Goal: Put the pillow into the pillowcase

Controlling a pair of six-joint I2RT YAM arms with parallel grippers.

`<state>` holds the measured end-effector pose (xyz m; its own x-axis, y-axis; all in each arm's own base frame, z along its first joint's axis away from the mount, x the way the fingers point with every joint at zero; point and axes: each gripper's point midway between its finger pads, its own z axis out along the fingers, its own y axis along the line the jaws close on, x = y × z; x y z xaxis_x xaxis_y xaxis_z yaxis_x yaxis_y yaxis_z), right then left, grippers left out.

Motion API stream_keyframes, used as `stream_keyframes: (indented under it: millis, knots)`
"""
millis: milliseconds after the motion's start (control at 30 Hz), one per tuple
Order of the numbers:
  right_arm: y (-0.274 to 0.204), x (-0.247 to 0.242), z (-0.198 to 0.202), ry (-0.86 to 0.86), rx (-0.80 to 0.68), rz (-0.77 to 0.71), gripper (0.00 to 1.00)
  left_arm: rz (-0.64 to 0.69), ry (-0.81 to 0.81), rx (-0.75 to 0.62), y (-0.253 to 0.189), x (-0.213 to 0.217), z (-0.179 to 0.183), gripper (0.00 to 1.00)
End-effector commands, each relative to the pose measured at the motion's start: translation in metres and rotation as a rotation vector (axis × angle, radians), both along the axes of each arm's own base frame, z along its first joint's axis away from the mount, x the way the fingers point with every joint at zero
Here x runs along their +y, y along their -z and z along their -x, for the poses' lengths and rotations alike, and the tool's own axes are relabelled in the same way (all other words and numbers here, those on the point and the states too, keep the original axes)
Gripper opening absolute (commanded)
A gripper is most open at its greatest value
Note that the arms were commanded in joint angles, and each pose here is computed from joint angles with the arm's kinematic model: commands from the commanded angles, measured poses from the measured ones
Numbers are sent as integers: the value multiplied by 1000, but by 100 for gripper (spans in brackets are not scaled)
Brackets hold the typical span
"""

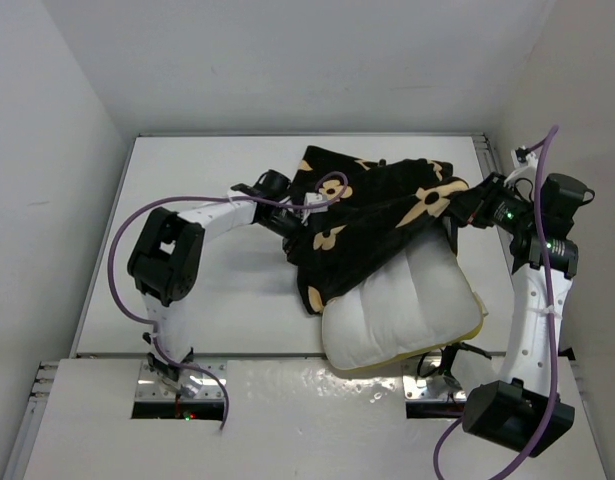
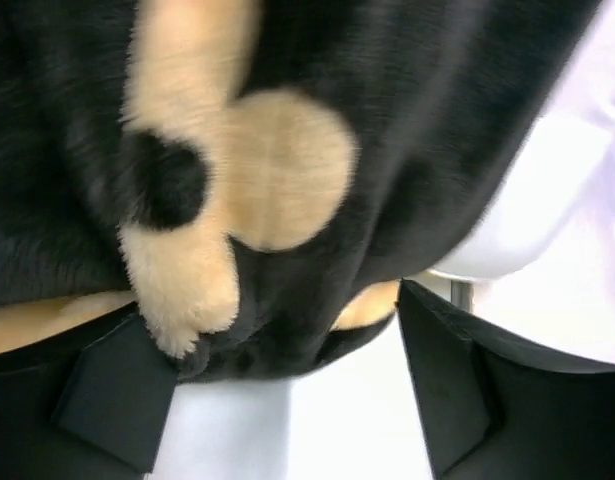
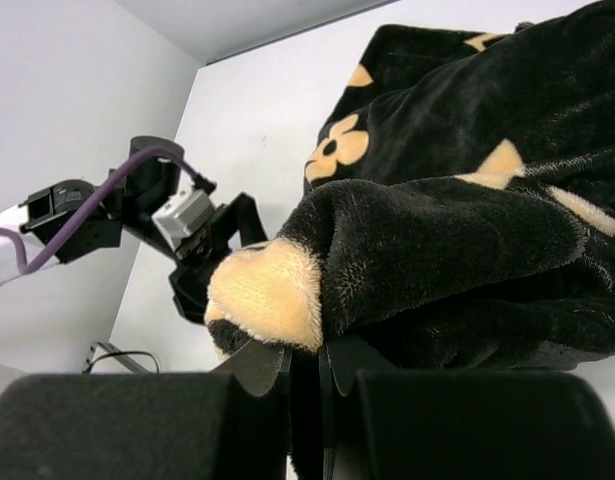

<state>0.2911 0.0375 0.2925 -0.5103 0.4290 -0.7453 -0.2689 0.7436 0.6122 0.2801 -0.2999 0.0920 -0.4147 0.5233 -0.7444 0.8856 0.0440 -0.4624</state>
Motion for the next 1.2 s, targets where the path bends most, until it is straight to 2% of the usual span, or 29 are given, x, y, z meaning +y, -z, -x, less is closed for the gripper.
stream_keyframes:
  millis: [0,67,133,167,200,267,300,333,467,500,533,567,600,633,667,733,767,800,833,867,967,1033,1067,1133,1167]
  knots:
    - [-17,6,0,-36,-79,17,0,34,92,9,-17,0,20,59]
    - [-18,6,0,-36,-86,18,0,24,89,16,-17,2,20,42]
    - [-20,7,1,-38,-91,19,0,13,114,34,-15,4,28,31]
    - [-20,6,2,-36,-91,19,0,8,126,47,-13,6,32,29]
    - [-21,7,2,-38,-91,19,0,3,157,57,-14,8,39,23]
    - [-21,6,1,-34,-91,17,0,-13,187,72,-11,11,46,21]
    - [-21,6,1,-32,-92,18,0,-20,212,73,-12,12,51,6]
    - [-19,6,1,-32,-90,16,0,-25,221,79,-11,13,54,0]
    - [-23,5,-1,-6,-89,-11,0,27,234,142,-35,19,59,0]
    - [-29,4,-4,7,-101,-15,0,115,250,111,-53,16,53,0]
    - [-42,0,-9,39,-120,-15,0,135,205,148,-66,18,44,0]
    - [-55,0,-13,65,-128,-42,0,164,117,133,-91,26,15,0]
    - [-67,-3,-17,95,-140,-51,0,199,83,107,-109,29,0,0]
    - [-93,-14,-29,169,-174,-45,0,212,48,63,-125,36,-16,0]
    - [-106,-19,-35,212,-170,-80,0,235,-21,-44,-162,52,-46,0]
    - [-144,-35,-50,320,-204,-112,0,227,-118,-163,-203,70,-75,0]
    - [-151,-39,-54,343,-201,-126,0,251,-193,-330,-235,85,-108,0]
    - [-176,-41,-53,355,-249,-125,0,227,-311,-307,-249,95,-121,0]
    - [-178,-43,-62,364,-241,-132,0,246,-368,-415,-284,104,-120,0]
    - [-182,-48,-66,398,-244,-130,0,279,-451,-502,-303,118,-138,0]
    - [-193,-55,-75,449,-262,-131,0,335,-604,-695,-366,150,-146,0]
    - [-200,-55,-78,460,-266,-146,0,361,-633,-703,-386,157,-149,0]
    - [-199,-55,-82,457,-255,-151,0,390,-673,-733,-410,171,-149,0]
    - [-215,-54,-84,471,-296,-162,0,419,-703,-810,-443,181,-146,0]
    - [-228,-54,-85,474,-328,-168,0,440,-740,-802,-456,185,-145,0]
